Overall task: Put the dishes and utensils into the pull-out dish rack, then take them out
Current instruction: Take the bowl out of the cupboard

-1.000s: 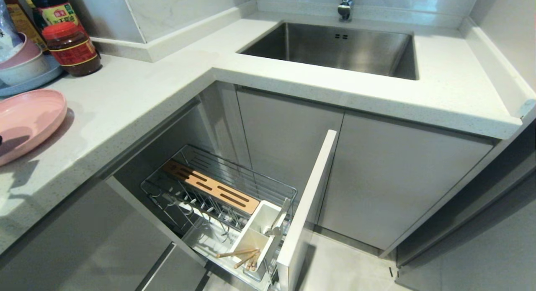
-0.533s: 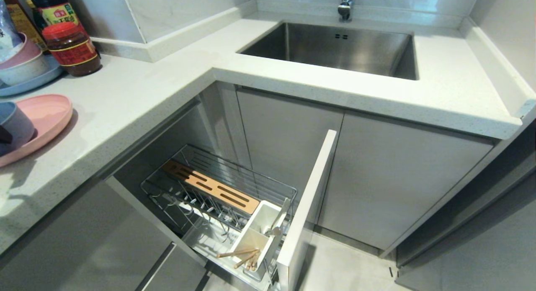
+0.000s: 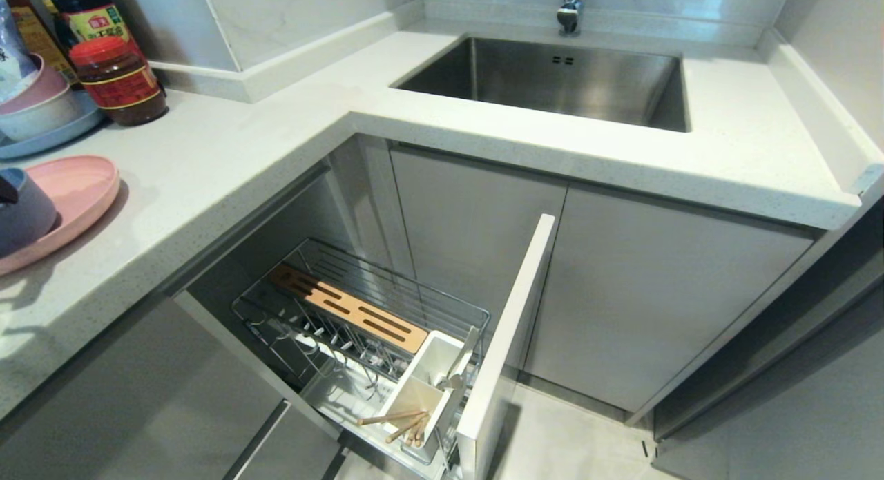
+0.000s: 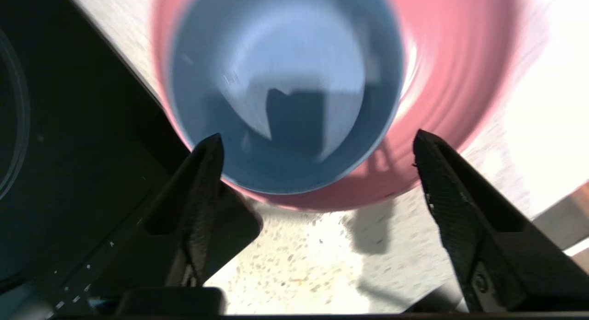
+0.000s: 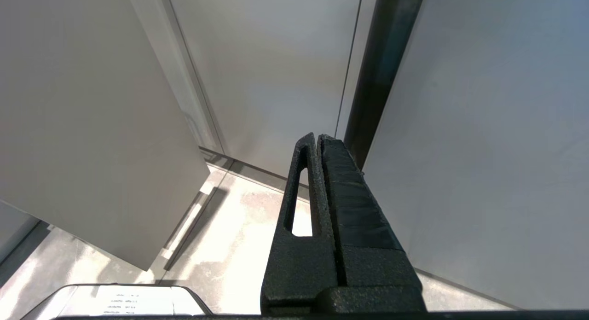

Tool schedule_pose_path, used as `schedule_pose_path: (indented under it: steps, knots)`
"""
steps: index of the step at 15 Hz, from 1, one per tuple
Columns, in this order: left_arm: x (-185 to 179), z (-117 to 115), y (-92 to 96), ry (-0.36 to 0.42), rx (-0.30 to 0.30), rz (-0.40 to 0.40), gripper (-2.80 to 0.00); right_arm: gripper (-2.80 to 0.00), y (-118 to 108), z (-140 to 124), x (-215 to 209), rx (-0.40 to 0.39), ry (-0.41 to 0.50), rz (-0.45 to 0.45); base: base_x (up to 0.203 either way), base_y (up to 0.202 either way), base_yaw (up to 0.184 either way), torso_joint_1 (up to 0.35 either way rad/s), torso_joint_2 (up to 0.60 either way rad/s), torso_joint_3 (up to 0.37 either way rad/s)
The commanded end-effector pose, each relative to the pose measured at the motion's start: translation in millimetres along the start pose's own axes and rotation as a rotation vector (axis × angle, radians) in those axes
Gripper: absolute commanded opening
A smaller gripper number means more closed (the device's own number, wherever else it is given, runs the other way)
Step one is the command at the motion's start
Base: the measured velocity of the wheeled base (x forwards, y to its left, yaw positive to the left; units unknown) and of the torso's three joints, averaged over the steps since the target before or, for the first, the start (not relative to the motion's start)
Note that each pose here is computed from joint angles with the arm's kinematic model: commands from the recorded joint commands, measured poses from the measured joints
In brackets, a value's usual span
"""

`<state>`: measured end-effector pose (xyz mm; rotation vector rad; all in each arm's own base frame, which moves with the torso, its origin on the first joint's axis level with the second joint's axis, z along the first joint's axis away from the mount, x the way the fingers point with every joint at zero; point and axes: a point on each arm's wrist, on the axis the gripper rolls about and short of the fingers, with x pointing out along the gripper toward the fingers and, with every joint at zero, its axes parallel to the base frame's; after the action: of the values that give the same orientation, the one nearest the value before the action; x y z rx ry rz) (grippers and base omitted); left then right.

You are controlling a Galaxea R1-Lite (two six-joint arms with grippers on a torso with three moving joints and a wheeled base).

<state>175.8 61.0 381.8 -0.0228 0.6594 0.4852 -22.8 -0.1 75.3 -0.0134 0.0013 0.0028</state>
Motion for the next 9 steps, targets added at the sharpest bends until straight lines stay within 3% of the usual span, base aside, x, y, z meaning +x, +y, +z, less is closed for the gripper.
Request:
schedule_pose_path:
  steps: [1,2,3,6,9]
  knots:
    - [-21.5,-2.3,3.9,-0.081,-0.041,-0.001,0.0,-2.8,0.0,0.0,0.0,0.0,0.0,0.0,0.0,0.0,0.0,0.0,0.0,0.0]
    - [-31.6,-4.8,5.7,-0.112,-0.063,-0.003,0.0,-2.8,0.0,0.0,0.0,0.0,0.0,0.0,0.0,0.0,0.0,0.0,0.0,0.0]
    - [-41.7,-9.5,7.6,-0.133,-0.071,-0.004,-2.8,-2.8,0.0,0.0,0.0,0.0,0.0,0.0,0.0,0.0,0.0,0.0,0.0,0.0]
    - [-72.6,-20.8,11.8,-0.217,-0.096,-0.021,-2.8,-2.8,0.0,0.0,0.0,0.0,0.0,0.0,0.0,0.0,0.0,0.0,0.0,0.0]
    - [-105.3,-21.0,12.9,-0.407,-0.217,-0.11,-2.8,-2.8,0.0,0.0,0.0,0.0,0.0,0.0,0.0,0.0,0.0,0.0,0.0,0.0]
